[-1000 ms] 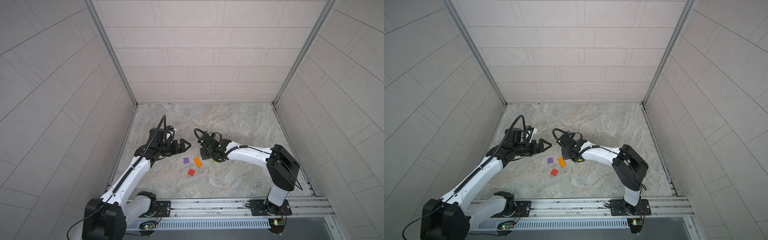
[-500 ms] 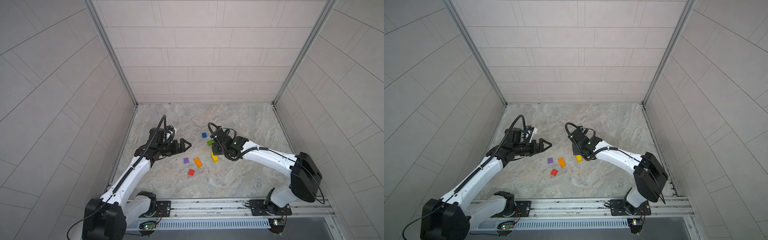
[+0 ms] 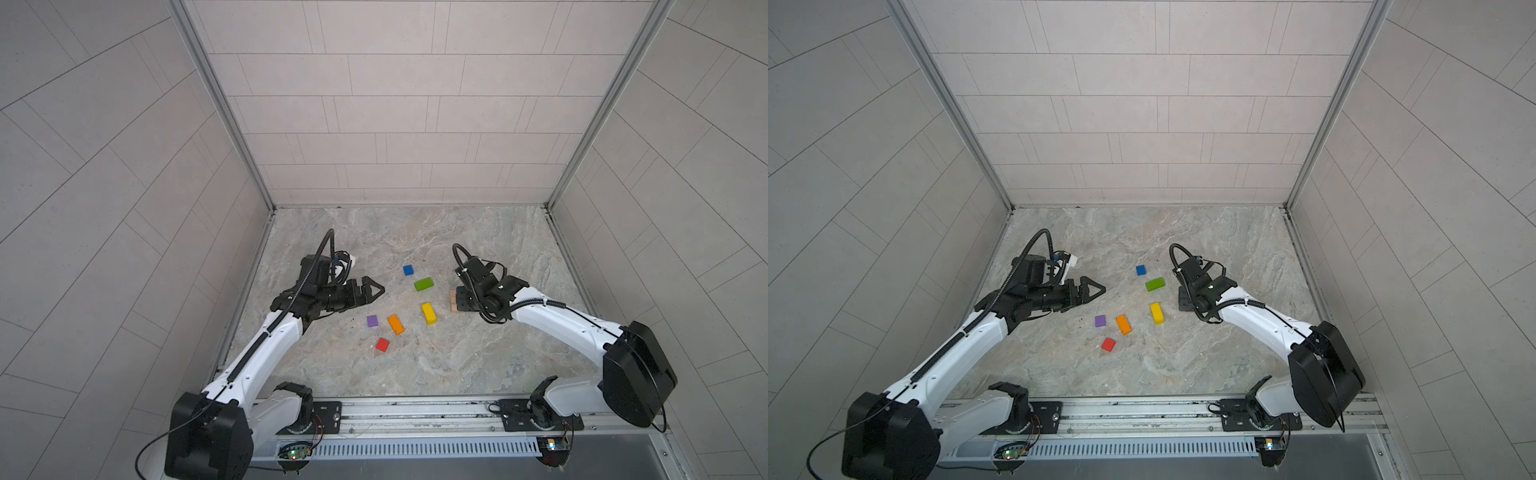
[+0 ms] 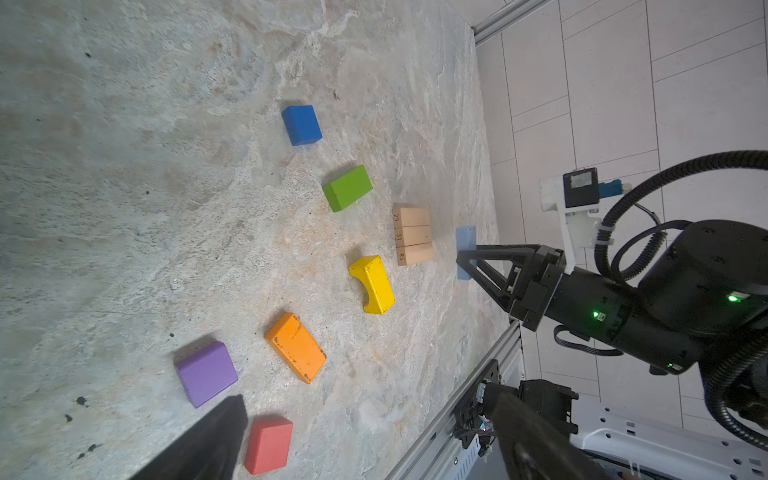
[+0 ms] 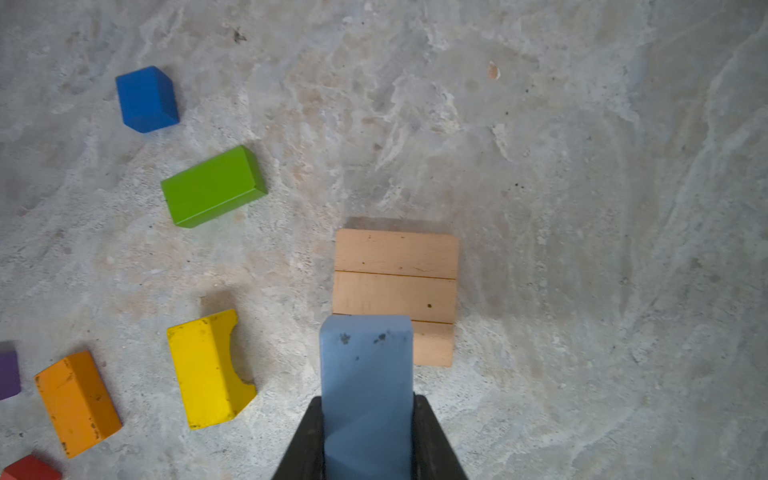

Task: Build the wood block tower
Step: 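Carry the light-blue bar over the three-bar wood stack, then lower the light-blue bar onto the wood stack and open the right gripper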

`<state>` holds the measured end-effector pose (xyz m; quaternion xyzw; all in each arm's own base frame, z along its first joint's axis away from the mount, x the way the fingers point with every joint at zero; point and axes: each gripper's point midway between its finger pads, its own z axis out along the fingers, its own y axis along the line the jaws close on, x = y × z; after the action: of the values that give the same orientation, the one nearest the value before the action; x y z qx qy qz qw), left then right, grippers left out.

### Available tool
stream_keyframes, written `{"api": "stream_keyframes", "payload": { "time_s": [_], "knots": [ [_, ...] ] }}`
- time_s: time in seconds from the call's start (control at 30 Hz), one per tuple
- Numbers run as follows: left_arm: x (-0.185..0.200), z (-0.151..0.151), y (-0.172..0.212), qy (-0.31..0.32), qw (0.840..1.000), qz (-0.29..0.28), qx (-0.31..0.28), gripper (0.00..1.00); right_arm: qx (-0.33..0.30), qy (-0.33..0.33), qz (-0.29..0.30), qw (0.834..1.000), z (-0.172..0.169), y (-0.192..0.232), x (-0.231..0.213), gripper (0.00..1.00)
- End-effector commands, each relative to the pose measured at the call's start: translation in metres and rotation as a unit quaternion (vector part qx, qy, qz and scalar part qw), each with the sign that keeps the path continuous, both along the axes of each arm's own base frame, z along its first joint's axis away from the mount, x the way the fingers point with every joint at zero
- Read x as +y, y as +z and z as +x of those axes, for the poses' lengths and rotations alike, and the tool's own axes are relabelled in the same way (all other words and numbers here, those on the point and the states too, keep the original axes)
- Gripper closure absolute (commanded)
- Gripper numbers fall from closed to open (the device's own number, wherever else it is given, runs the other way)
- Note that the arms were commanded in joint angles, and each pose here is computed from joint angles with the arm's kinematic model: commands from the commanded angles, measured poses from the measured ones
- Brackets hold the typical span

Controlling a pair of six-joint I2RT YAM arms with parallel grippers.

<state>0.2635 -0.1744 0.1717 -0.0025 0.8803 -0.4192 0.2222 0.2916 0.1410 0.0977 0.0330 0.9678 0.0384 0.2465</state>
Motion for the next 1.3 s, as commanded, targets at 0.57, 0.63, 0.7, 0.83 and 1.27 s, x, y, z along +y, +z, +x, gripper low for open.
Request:
{"api": "stream_keyframes", "payload": {
  "time_s": [0.57, 0.63, 0.7, 0.83, 1.27],
  "knots": [
    [-0.004, 0.002, 0.005, -0.007, 1.000, -0.006, -0.009, 0.00, 0.024, -0.005, -0.004, 1.000, 0.019, -0.028, -0.013, 0.78],
    [-0.004, 0.002, 0.005, -0.007, 1.000, -0.006, -0.009, 0.00, 0.024, -0.004, -0.005, 1.000, 0.022, -0.028, -0.011, 0.78],
    [-0.004, 0.001, 0.006, -0.008, 1.000, -0.007, -0.010, 0.00, 0.024, -0.007, -0.006, 1.000, 0.025, -0.029, -0.012, 0.78],
    [-0.004, 0.001, 0.006, -0.007, 1.000, -0.006, -0.011, 0.00, 0.026, -0.009, -0.007, 1.000, 0.027, -0.032, -0.012, 0.78],
    [-0.004, 0.001, 0.007, -0.008, 1.000, -0.008, -0.012, 0.00, 0.028, -0.026, -0.007, 0.999, 0.032, -0.041, -0.017, 0.77]
  ]
}}
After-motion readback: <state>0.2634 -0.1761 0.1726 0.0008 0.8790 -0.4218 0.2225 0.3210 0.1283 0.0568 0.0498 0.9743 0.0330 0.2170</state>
